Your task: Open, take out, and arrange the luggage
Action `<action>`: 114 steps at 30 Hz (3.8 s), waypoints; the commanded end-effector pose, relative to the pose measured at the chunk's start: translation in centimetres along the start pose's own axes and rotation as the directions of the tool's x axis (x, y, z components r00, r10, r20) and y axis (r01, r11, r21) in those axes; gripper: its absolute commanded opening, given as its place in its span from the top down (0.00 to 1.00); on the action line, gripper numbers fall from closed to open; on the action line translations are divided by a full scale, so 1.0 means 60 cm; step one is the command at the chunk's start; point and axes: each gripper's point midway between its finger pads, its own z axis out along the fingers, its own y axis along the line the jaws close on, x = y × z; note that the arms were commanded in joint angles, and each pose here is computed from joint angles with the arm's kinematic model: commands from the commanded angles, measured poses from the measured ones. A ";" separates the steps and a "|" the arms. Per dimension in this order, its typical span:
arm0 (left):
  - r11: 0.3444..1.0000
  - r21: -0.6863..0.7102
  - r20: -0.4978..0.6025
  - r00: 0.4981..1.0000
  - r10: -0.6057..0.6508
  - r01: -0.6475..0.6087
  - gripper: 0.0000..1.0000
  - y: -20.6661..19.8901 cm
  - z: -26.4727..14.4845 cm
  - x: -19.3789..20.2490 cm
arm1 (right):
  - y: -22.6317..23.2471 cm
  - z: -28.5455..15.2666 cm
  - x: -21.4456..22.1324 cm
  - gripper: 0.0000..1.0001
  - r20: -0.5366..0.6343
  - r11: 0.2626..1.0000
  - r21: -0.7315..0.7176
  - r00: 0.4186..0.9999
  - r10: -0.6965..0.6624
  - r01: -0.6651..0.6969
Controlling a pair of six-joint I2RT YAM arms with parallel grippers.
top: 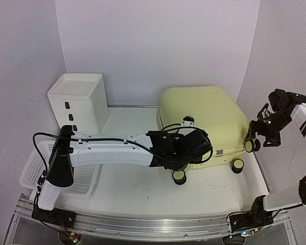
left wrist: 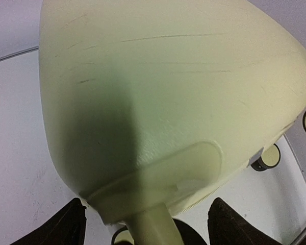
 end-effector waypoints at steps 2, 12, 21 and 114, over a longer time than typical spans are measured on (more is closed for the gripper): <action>0.998 -0.014 0.000 0.998 -0.067 0.067 0.24 0.042 0.002 -0.044 | 0.012 0.024 -0.045 0.09 0.003 0.998 -0.017 0.998 -0.058 0.059; 0.998 -0.051 -0.083 0.996 -0.036 0.032 0.40 0.122 0.012 -0.028 | 0.045 0.076 -0.049 0.34 0.008 0.983 -0.126 0.991 -0.135 0.135; 0.988 -0.150 -0.100 0.995 0.019 -0.034 0.42 0.246 -0.008 -0.036 | 0.178 0.113 0.055 0.55 -0.026 0.936 -0.266 0.969 -0.246 0.231; 0.850 0.444 -0.303 0.845 0.440 -0.283 0.59 0.083 -0.189 0.182 | 0.276 0.014 -0.283 0.02 0.136 0.871 -0.484 0.991 -0.018 0.083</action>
